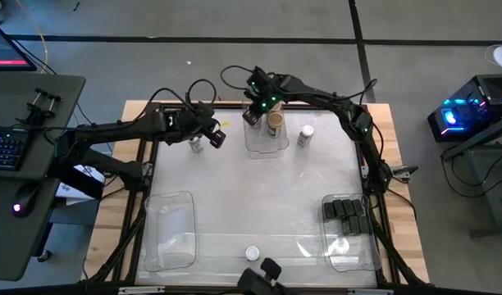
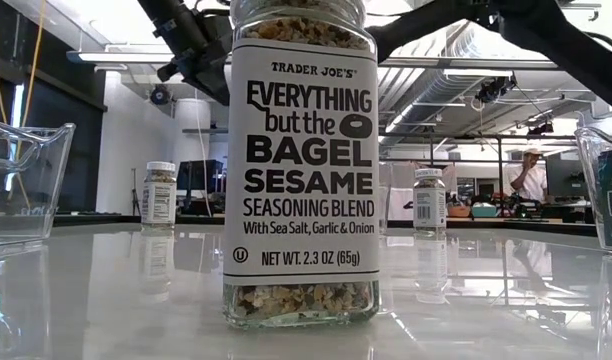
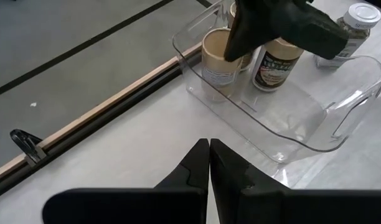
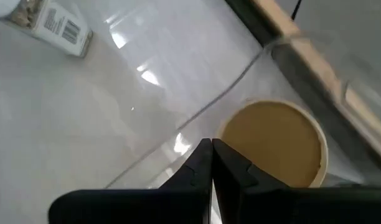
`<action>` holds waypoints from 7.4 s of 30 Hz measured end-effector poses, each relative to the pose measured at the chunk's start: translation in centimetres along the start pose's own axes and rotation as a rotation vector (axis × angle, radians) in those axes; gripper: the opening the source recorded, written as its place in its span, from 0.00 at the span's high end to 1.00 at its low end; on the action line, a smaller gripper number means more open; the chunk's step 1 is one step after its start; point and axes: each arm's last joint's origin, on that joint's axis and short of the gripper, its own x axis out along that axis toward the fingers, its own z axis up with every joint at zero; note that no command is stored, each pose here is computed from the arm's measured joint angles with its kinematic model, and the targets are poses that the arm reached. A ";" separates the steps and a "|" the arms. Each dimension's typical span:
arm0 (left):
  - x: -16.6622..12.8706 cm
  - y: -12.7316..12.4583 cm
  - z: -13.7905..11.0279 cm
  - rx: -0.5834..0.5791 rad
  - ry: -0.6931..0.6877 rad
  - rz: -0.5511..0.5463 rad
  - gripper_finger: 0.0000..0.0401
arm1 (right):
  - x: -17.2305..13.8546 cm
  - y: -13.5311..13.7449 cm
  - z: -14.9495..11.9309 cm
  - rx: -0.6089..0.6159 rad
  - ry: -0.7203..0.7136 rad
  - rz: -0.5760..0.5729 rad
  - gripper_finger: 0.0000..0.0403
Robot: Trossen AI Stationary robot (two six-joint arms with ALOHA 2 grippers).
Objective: Sort spices by type
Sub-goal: Put the gold spice bottle into the top transparent bin, then adjust the gold spice bottle in the top transparent bin, then put the white spice bottle into the left transparent bin
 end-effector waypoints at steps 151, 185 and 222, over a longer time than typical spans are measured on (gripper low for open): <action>0.5 1.3 -0.4 0.077 0.090 0.029 1.00 | -10.0 1.3 -4.0 -0.384 0.215 -0.019 1.00; 0.9 2.1 -0.4 0.061 0.147 -0.028 1.00 | -14.9 -3.2 -17.4 0.224 -0.064 -0.160 0.63; 6.6 8.1 -3.1 -0.030 0.705 -0.012 0.24 | -14.9 -2.9 -16.0 0.261 -0.143 -0.036 0.47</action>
